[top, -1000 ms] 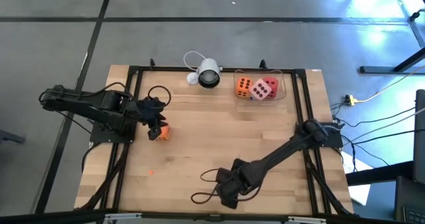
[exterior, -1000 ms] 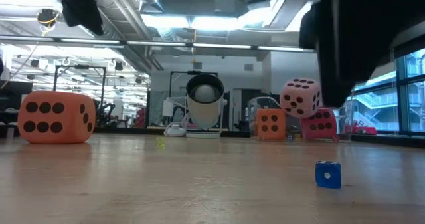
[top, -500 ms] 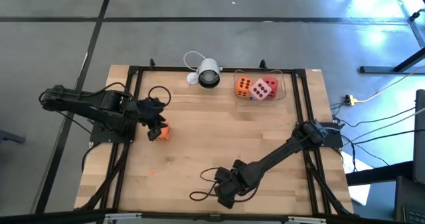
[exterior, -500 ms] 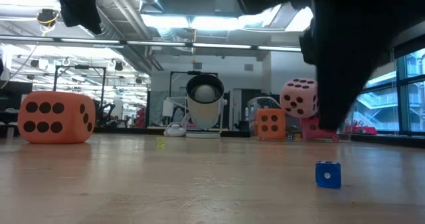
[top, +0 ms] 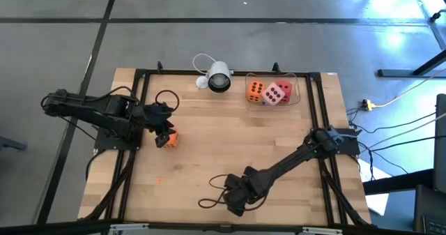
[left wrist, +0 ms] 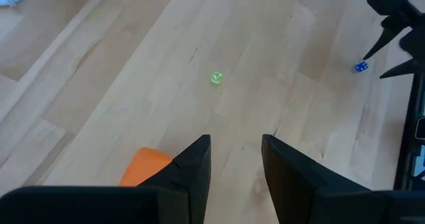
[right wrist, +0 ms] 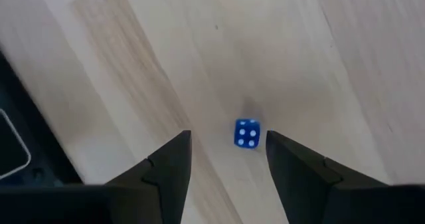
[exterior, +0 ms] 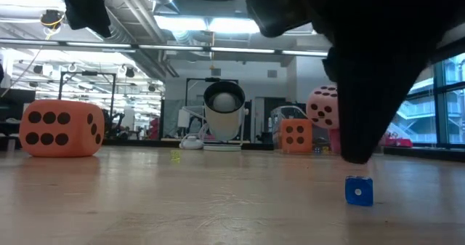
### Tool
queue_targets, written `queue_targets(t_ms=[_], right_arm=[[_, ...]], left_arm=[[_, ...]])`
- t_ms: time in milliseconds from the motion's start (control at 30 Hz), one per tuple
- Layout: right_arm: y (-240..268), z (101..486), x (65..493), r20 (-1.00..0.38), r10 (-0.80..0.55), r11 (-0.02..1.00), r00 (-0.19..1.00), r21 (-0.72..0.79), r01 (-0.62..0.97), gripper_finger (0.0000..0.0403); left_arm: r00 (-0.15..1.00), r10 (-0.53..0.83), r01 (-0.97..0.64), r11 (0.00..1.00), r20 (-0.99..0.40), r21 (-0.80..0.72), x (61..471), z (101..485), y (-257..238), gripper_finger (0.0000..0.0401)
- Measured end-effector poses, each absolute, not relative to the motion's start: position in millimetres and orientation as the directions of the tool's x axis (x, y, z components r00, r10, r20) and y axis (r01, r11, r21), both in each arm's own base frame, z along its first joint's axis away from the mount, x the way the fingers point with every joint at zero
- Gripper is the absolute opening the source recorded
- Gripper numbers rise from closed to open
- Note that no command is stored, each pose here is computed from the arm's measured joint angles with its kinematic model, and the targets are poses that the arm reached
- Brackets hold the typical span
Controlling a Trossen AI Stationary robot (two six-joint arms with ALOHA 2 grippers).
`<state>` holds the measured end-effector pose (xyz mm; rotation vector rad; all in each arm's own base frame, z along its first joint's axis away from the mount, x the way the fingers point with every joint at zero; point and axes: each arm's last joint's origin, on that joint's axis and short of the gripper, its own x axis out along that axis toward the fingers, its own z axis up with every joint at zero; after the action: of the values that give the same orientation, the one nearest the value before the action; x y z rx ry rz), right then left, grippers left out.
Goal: Pick & Place Dice
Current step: Put the small blue dice into the transparent container
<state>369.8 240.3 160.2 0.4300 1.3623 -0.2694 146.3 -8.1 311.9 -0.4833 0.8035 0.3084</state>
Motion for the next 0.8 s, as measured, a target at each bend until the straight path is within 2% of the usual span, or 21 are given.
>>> queue_targets(t_ms=[567,800], right_arm=[[236.9,147.7,372.7,-0.987,0.057,0.898,0.153,0.118,0.424,0.0192],[233.7,140.5,376.2,-0.989,0.057,0.894,0.137,0.111,0.434,0.0173]], left_arm=[[0.659,0.082,-0.446,0.843,-0.747,-0.301,146.4,311.9,-8.1,0.0130],[0.659,0.082,-0.446,0.843,-0.747,-0.301,146.4,311.9,-8.1,0.0130]])
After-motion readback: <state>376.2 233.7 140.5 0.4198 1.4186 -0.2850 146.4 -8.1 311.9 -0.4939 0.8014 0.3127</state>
